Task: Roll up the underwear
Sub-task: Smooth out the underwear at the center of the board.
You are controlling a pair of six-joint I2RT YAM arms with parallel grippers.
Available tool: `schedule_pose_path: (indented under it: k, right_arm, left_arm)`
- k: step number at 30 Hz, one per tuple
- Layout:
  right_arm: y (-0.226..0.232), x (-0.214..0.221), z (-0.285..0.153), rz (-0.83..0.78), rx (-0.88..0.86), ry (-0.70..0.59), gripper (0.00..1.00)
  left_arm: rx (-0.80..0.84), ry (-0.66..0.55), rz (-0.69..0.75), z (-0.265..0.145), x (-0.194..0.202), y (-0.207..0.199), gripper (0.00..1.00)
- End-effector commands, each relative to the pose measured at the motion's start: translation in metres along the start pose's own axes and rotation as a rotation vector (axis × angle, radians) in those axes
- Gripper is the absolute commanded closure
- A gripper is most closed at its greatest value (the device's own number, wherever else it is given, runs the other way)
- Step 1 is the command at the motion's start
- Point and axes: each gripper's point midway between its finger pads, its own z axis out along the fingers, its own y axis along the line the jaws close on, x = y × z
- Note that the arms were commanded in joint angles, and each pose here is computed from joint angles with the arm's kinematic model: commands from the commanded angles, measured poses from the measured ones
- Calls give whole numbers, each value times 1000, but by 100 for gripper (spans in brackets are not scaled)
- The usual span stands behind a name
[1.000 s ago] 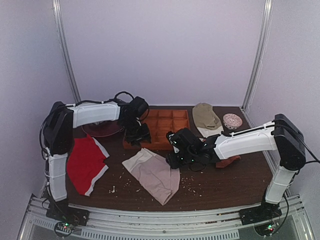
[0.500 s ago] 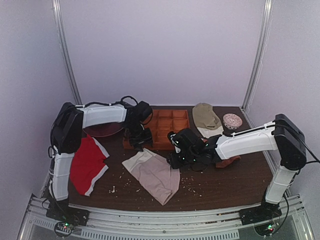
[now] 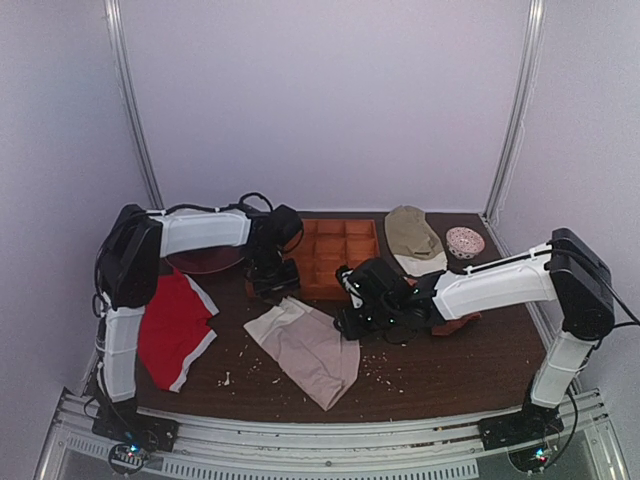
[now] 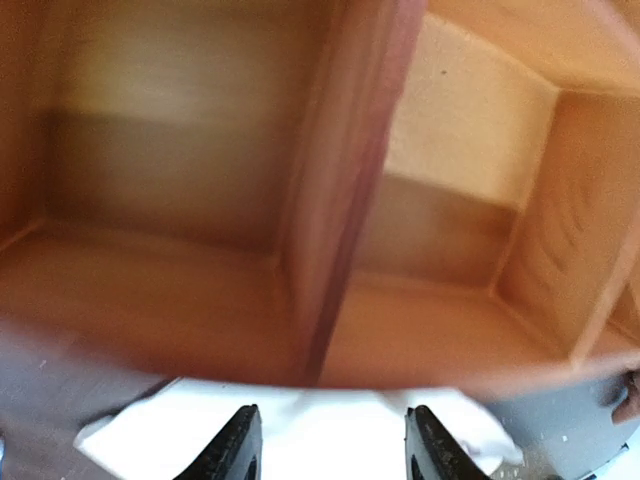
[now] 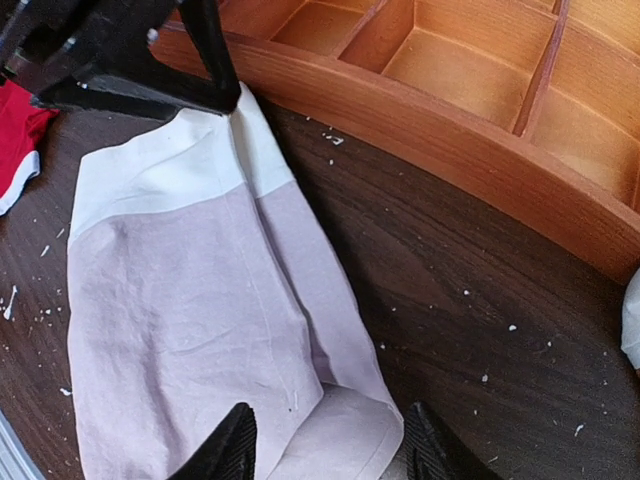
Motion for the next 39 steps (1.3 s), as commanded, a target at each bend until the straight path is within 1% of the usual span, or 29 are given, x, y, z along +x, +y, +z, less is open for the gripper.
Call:
schedule_pose_path:
  k: [1, 3, 5, 8, 11, 13, 19, 26, 28, 37, 39]
  right_arm:
    - [15, 4, -21, -29, -44, 10, 50]
    - [26, 9, -25, -53, -62, 23, 51]
    - [37, 17, -26, -72, -85, 45, 54]
    - [47, 31, -25, -79, -91, 91, 56]
    - [38, 37, -22, -23, -64, 84, 55]
    - [33, 37, -22, -2, -52, 72, 54]
    - [22, 30, -10, 34, -27, 82, 54]
    - [17, 32, 13, 80, -39, 115, 56]
    - [17, 33, 17, 94, -50, 116, 60]
    - [23, 23, 23, 114, -82, 97, 66]
    - [23, 24, 26, 117, -83, 105, 70]
  left_arm:
    - [31, -90, -5, -49, 4, 4, 51]
    - [32, -102, -7, -53, 14, 12, 52]
    - [46, -92, -20, -49, 25, 16, 53]
    - [47, -42, -46, -28, 46, 27, 60]
    - [56, -11, -64, -14, 59, 30, 61]
    - [52, -11, -60, -13, 63, 31, 61]
    - [26, -22, -58, -12, 65, 40, 60]
    - [-18, -2, -74, 4, 72, 54, 60]
    - [-17, -2, -75, 4, 72, 54, 60]
    - [-11, -15, -66, -1, 69, 50, 60]
    - [-13, -14, -66, -1, 69, 51, 60]
